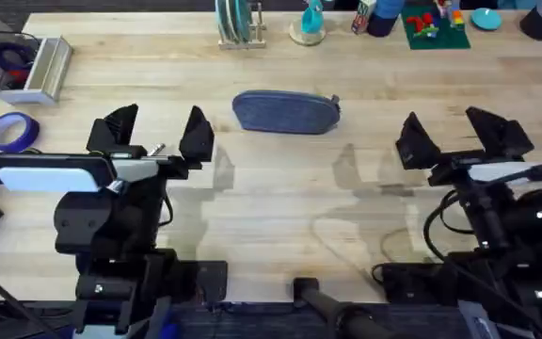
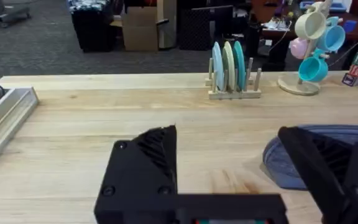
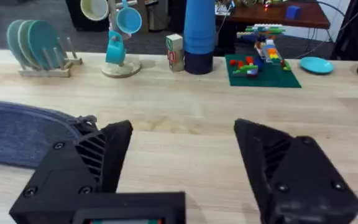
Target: Unzip the bag, pick up the pens from the table one at a time and place them inside, then zip the bag closed.
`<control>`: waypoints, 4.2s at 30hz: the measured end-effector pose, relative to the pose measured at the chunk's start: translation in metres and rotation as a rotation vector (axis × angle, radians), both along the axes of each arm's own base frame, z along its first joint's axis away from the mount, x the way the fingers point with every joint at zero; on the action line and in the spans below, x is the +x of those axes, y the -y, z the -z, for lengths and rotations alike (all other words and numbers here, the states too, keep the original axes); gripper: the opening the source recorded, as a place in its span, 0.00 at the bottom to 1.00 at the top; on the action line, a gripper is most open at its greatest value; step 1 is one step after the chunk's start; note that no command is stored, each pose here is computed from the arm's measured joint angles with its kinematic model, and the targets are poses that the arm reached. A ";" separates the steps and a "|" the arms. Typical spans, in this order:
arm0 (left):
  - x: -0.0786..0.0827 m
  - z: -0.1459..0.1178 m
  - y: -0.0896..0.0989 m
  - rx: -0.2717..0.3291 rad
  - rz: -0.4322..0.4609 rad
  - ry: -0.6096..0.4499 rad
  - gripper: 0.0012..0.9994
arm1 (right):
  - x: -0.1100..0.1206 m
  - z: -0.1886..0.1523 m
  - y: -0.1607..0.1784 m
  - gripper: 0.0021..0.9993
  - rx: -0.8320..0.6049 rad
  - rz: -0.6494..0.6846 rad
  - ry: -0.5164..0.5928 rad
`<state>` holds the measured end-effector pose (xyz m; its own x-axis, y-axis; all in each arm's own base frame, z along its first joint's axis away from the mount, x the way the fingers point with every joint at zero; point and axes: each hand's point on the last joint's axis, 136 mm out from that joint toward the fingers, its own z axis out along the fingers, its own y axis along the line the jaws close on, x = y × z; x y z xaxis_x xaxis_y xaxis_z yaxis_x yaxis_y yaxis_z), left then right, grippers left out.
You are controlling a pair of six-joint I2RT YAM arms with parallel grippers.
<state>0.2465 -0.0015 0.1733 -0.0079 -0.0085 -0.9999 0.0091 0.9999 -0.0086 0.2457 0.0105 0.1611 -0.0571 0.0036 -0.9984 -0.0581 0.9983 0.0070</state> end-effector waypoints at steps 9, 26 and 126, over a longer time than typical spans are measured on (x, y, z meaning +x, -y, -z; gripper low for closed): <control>-0.001 -0.006 0.000 -0.041 0.000 0.006 0.99 | -0.003 -0.020 -0.008 1.00 0.005 -0.043 0.036; -0.024 -0.064 -0.001 -0.053 -0.012 -0.096 0.99 | -0.036 -0.079 -0.009 1.00 0.008 -0.054 -0.061; 0.072 -0.089 0.019 0.270 0.290 -0.698 0.99 | 0.035 -0.093 -0.010 1.00 0.045 -0.039 -0.910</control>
<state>0.3186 -0.0206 0.2624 -0.5970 0.3315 -0.7305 0.3511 0.9268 0.1335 0.2808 0.0209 0.2544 -0.8234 0.0230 -0.5670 -0.0451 0.9934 0.1059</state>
